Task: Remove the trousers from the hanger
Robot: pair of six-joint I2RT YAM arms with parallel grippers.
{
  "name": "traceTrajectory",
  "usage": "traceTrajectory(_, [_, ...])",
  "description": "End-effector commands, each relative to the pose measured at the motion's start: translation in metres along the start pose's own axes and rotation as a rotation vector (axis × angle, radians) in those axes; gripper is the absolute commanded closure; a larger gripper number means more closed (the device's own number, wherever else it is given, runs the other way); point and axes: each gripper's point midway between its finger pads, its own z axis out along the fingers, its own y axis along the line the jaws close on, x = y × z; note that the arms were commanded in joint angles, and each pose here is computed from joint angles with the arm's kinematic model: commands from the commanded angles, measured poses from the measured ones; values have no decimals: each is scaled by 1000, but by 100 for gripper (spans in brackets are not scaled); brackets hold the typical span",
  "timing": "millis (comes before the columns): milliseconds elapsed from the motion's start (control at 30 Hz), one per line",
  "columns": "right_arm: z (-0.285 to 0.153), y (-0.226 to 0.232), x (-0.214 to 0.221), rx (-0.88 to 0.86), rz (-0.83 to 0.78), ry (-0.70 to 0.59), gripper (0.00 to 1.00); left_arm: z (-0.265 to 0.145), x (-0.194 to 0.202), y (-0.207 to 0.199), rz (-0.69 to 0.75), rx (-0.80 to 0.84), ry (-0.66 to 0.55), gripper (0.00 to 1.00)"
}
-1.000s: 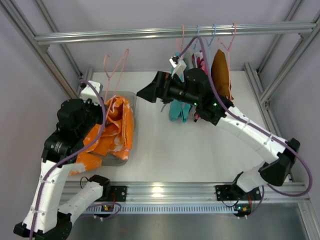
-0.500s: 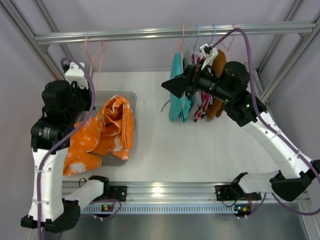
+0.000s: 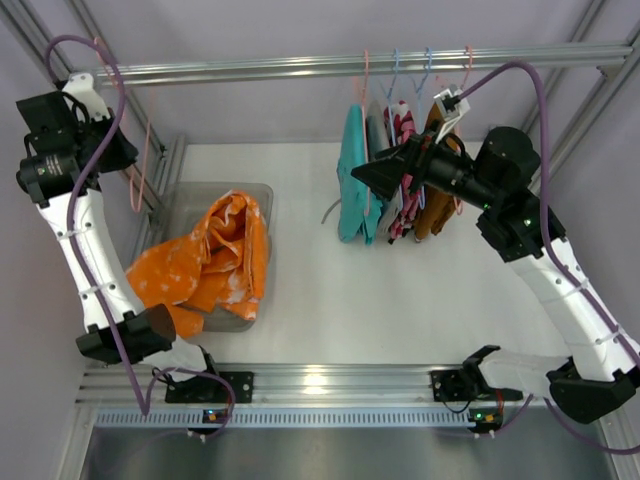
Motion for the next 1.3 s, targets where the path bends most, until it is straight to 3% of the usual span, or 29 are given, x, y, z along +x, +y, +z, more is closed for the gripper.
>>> traceTrajectory(0, [-11,-5,8,9,-8,22,1,-6,-4,-7,6,84,-9,100])
traceTrajectory(233, [-18,-15,13,30,8,25,1,23,10,13,14,82,20,100])
traceTrajectory(567, [-24,-19,19,33,21,23,0,24,46,18,34,52,57,100])
traceTrajectory(633, [-24,-20,20,35,25,24,0,21,49,17,35,55,55,81])
traceTrajectory(667, [-25,-20,19,39,24,20,0,21,49,15,40,63,47,53])
traceTrajectory(733, [-27,-20,19,44,18,15,1,12,42,8,54,81,-1,28])
traceTrajectory(767, [-27,-21,18,52,11,11,0,9,38,7,55,80,-23,1])
traceTrajectory(867, [-31,-22,16,69,-5,1,1,-8,20,-4,65,105,-99,1])
traceTrajectory(1033, [-44,-24,14,112,-44,-24,1,-42,2,5,29,-32,-186,1])
traceTrajectory(1267, [-74,-33,14,232,-96,-74,0,-84,7,-14,173,-6,-235,1])
